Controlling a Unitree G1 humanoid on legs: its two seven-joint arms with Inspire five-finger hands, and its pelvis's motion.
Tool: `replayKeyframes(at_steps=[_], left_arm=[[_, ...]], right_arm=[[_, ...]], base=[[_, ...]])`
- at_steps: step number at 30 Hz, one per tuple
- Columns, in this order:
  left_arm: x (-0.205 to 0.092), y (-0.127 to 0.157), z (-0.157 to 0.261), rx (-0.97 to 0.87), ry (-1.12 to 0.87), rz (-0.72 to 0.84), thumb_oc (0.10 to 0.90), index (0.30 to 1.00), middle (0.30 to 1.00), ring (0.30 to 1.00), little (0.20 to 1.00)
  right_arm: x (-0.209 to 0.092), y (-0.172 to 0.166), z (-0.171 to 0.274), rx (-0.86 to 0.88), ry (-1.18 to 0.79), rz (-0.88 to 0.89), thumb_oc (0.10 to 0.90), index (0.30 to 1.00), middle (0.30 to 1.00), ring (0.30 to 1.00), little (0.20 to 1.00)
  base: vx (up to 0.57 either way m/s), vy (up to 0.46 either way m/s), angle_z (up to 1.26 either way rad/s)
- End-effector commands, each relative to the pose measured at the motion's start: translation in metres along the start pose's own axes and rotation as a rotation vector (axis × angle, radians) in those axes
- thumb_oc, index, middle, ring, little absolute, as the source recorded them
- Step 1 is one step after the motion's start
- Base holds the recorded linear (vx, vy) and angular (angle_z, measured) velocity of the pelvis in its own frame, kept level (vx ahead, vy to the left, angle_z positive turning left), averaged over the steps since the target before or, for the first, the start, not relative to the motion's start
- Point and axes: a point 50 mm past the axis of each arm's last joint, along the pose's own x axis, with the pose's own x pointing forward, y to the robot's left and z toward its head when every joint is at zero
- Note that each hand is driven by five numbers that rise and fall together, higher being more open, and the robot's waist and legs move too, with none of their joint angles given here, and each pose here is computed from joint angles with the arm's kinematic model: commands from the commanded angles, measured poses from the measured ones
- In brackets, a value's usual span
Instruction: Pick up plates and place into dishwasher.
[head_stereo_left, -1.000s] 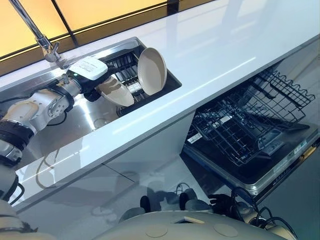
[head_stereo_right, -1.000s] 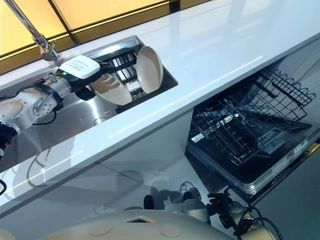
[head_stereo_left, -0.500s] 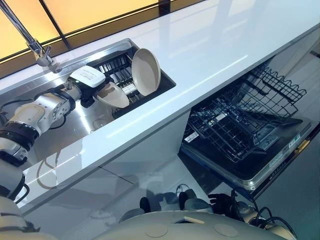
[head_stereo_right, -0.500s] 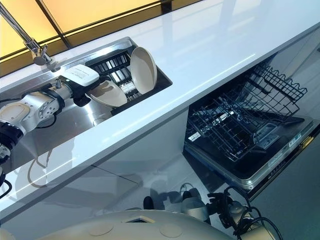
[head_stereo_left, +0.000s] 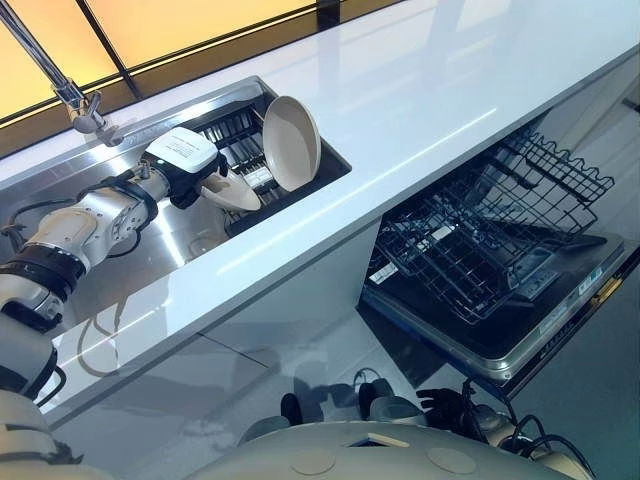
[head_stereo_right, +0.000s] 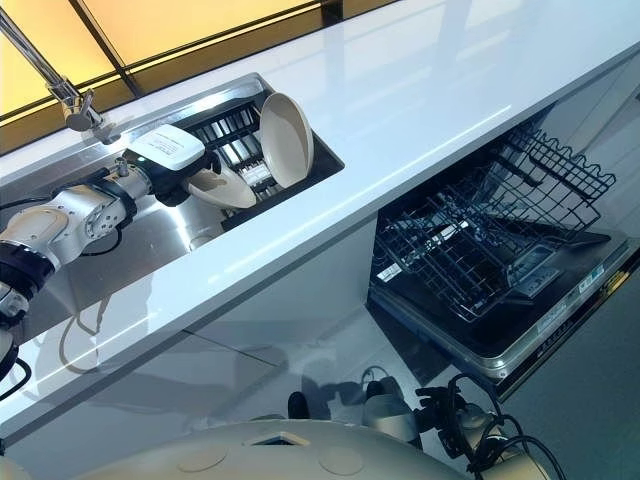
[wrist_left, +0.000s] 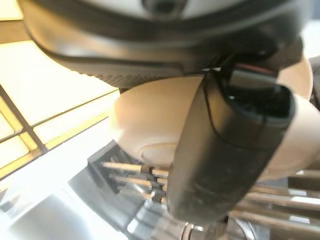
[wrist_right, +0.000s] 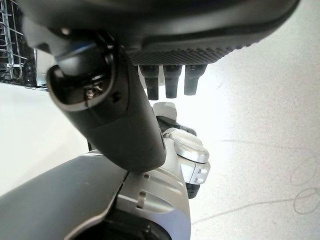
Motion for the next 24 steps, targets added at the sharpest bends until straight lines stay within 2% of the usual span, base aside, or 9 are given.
replayKeyframes(at_steps=[1,3,9,15,19,20,24], left_arm=[[0.006,0.104,-0.027,-0.087,0.059,0.518,0.100,0.300,0.300,0.300,0.200],[0.003,0.115,-0.018,-0.136,0.006,0.596,0.100,0.300,0.300,0.300,0.200],[-0.007,0.129,-0.007,-0.107,-0.055,0.682,0.100,0.300,0.300,0.300,0.200],[-0.021,0.136,-0.014,-0.021,-0.059,0.679,0.100,0.300,0.300,0.300,0.200],[-0.034,0.150,-0.023,0.016,-0.043,0.698,0.100,0.300,0.300,0.300,0.200],[-0.039,0.154,-0.026,0.028,-0.035,0.706,0.100,0.300,0.300,0.300,0.200],[-0.052,0.160,-0.031,0.073,0.003,0.730,0.100,0.300,0.300,0.300,0.200]], right_arm=[[-0.001,-0.009,0.020,0.037,-0.117,-0.032,0.800,0.900,0.900,0.900,0.900],[-0.002,-0.010,0.029,0.083,-0.182,-0.055,0.800,0.900,0.900,0.900,0.900],[-0.013,-0.016,0.074,0.132,-0.418,-0.078,0.800,0.900,0.900,0.900,0.900],[-0.029,-0.007,0.103,0.181,-0.572,0.079,0.800,0.900,0.900,0.900,0.900],[-0.038,0.011,0.107,0.294,-0.589,0.368,0.800,0.900,0.900,0.900,0.900],[-0.044,0.022,0.110,0.343,-0.607,0.496,0.800,0.900,0.900,0.900,0.900],[-0.068,0.037,0.121,0.433,-0.713,0.789,0.800,0.900,0.900,0.900,0.900]], base=[[0.00,0.000,0.00],[0.00,0.000,0.00],[0.00,0.000,0.00],[0.00,-0.005,0.00],[-0.03,-0.057,0.01],[-0.03,-0.063,0.03],[-0.03,-0.052,0.04]])
